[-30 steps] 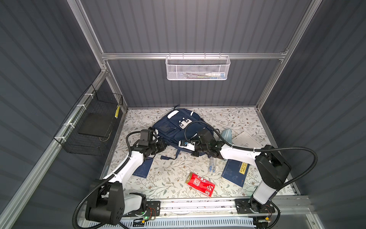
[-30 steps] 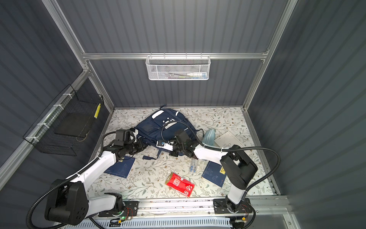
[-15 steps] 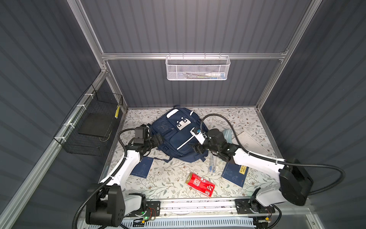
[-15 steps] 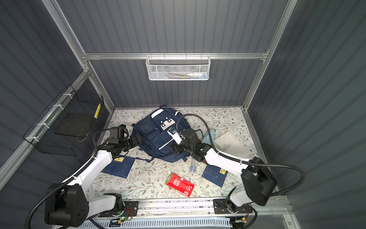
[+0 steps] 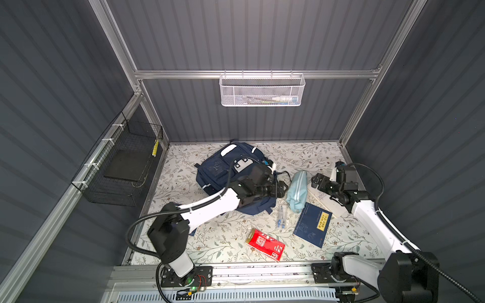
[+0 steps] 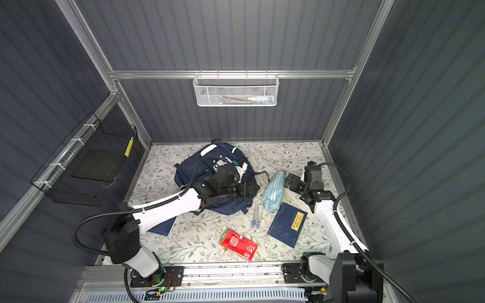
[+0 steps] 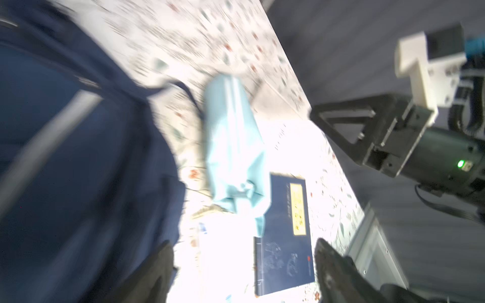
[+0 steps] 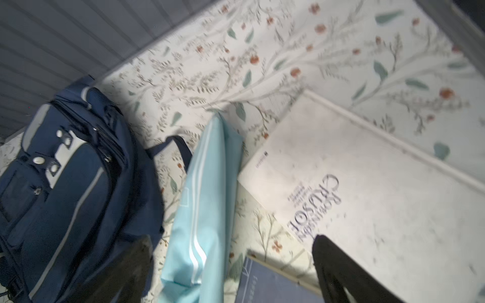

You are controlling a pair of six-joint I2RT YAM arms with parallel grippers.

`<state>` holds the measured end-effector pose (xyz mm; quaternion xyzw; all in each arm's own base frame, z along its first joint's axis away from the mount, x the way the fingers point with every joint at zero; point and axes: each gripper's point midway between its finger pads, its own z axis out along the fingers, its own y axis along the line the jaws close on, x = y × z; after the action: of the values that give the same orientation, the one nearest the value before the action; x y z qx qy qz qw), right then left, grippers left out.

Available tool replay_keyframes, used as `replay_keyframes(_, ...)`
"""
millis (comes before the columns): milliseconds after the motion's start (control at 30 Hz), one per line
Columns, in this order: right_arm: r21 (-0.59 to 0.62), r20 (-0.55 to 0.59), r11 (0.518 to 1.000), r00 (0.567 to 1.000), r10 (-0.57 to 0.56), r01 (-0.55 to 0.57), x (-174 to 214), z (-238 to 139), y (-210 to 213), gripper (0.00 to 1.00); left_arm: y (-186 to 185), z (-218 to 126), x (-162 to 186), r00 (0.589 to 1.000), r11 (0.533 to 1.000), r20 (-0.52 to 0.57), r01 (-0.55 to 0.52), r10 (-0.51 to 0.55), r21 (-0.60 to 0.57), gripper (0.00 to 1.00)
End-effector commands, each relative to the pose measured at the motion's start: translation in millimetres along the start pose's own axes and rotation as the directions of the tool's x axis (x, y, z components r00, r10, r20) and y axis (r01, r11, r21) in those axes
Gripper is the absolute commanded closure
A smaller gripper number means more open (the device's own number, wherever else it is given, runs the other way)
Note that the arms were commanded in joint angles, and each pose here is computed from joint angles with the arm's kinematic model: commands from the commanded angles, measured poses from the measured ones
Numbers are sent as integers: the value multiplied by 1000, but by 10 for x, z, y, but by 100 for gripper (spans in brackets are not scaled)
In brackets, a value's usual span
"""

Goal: Pack the student bag

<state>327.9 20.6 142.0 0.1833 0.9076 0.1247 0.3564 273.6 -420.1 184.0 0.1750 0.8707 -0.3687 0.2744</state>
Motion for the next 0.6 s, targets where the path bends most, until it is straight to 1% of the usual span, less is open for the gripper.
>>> replay_keyframes(0,62,-163,991,978,131,-122,560,-81,-195,4,-276,213,271,997,996,-74,18,-11,89,21)
replay_keyframes(100,135,-239,980,955,175,-146,885,-109,-373,4,-418,384,622,988,995,-153,-6,21,98,25)
replay_keyframes(200,178,-311,970,926,212,-163,1154,-131,-472,5,-438,516,906,978,995,-207,11,10,100,25)
replay_keyframes(267,204,-321,965,920,224,-164,1235,-170,-531,5,-468,587,1052,973,995,-230,6,17,102,25)
replay_keyframes(333,239,-304,958,925,227,-157,1259,-218,-612,6,-492,664,1163,969,995,-244,-5,29,97,25)
replay_keyframes(400,243,-305,954,920,245,-174,1312,-237,-626,6,-520,761,1249,964,995,-265,-8,33,97,25)
replay_keyframes(467,248,-329,948,903,277,-201,1386,-234,-619,7,-454,855,1310,964,998,-264,-22,35,53,25)
replay_keyframes(567,318,-326,931,901,287,-182,1451,-230,-758,8,-253,978,1397,963,999,-269,-39,29,-32,23)
